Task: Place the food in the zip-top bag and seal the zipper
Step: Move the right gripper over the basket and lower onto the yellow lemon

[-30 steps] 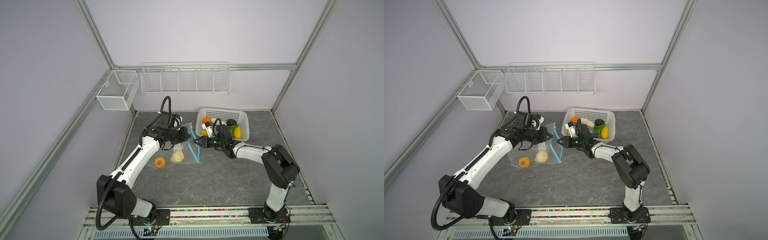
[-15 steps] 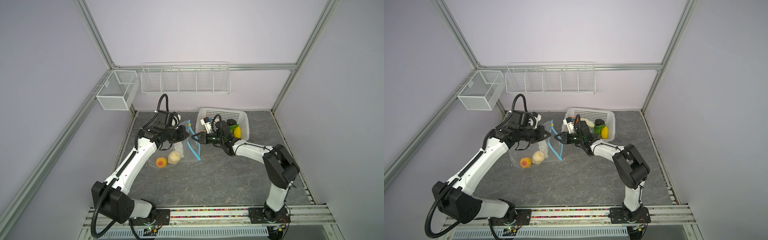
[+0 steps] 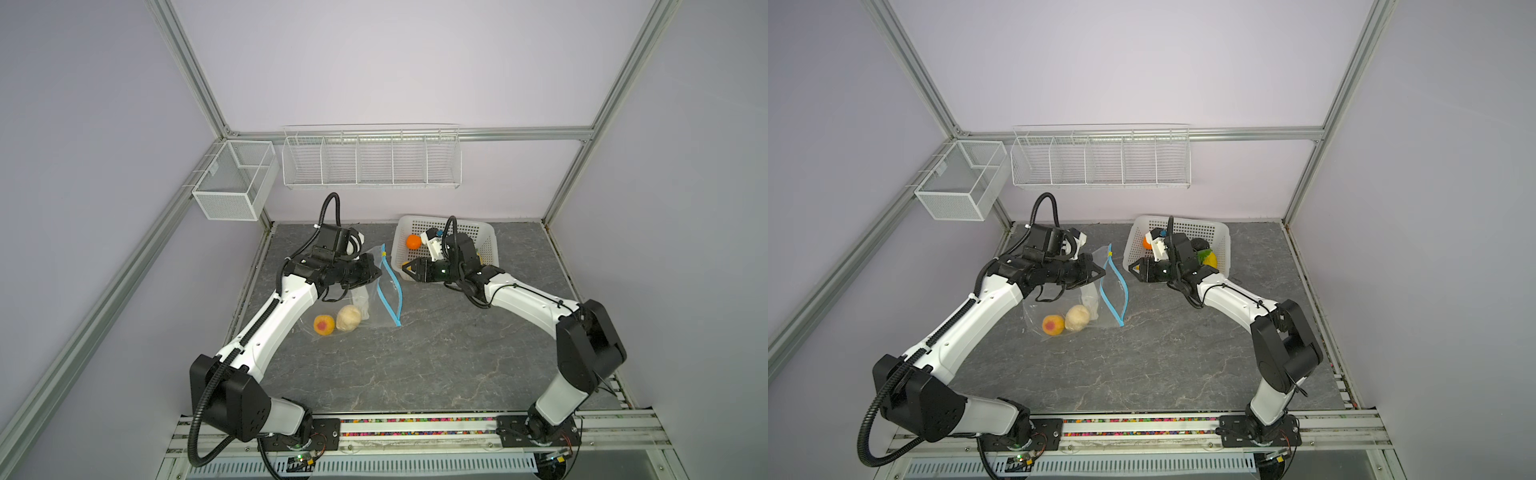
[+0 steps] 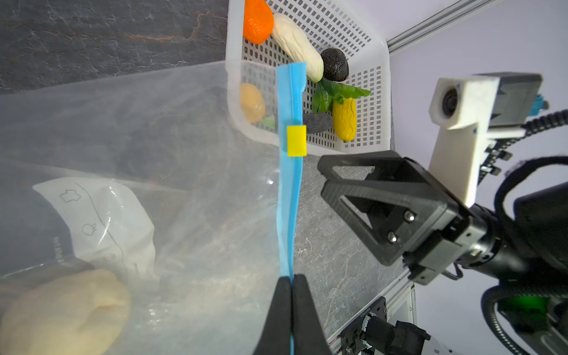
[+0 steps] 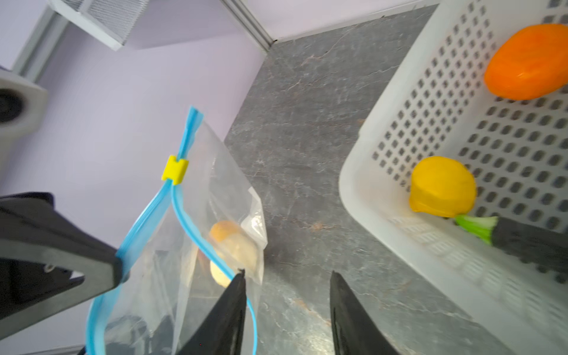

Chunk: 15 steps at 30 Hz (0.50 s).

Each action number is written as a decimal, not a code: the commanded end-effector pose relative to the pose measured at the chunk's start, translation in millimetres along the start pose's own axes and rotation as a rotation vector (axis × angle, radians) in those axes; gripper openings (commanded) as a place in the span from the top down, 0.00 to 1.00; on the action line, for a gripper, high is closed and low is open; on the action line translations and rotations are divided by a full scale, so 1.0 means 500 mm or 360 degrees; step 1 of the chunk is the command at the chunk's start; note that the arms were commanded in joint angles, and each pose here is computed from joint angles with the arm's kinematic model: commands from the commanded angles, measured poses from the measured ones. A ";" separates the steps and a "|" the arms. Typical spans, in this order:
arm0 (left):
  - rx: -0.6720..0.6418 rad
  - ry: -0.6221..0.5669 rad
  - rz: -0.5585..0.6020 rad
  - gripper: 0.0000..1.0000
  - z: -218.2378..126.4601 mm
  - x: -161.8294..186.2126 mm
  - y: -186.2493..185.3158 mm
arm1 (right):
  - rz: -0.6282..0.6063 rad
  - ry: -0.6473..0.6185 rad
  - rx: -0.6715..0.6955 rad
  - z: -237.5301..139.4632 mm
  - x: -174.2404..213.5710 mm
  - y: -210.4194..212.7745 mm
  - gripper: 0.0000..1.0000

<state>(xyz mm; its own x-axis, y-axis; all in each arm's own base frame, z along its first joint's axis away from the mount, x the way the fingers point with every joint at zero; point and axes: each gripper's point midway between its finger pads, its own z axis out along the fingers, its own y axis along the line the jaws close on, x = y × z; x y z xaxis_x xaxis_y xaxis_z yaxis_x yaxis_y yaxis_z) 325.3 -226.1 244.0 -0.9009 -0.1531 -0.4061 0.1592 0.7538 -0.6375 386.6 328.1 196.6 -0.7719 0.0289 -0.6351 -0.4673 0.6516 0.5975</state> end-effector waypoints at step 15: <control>0.0021 0.0041 0.0009 1.00 0.023 0.012 0.015 | -0.0197 0.0413 0.0601 0.173 -0.045 -0.210 0.58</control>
<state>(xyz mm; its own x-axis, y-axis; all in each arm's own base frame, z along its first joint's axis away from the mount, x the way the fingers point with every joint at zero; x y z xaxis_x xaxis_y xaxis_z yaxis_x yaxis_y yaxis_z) 324.3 -228.6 237.4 -0.9058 -0.1462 -0.3977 0.1643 0.7441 -0.6476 496.9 327.7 111.8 -0.8182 -0.1468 -0.5559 -0.3823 0.8611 0.3353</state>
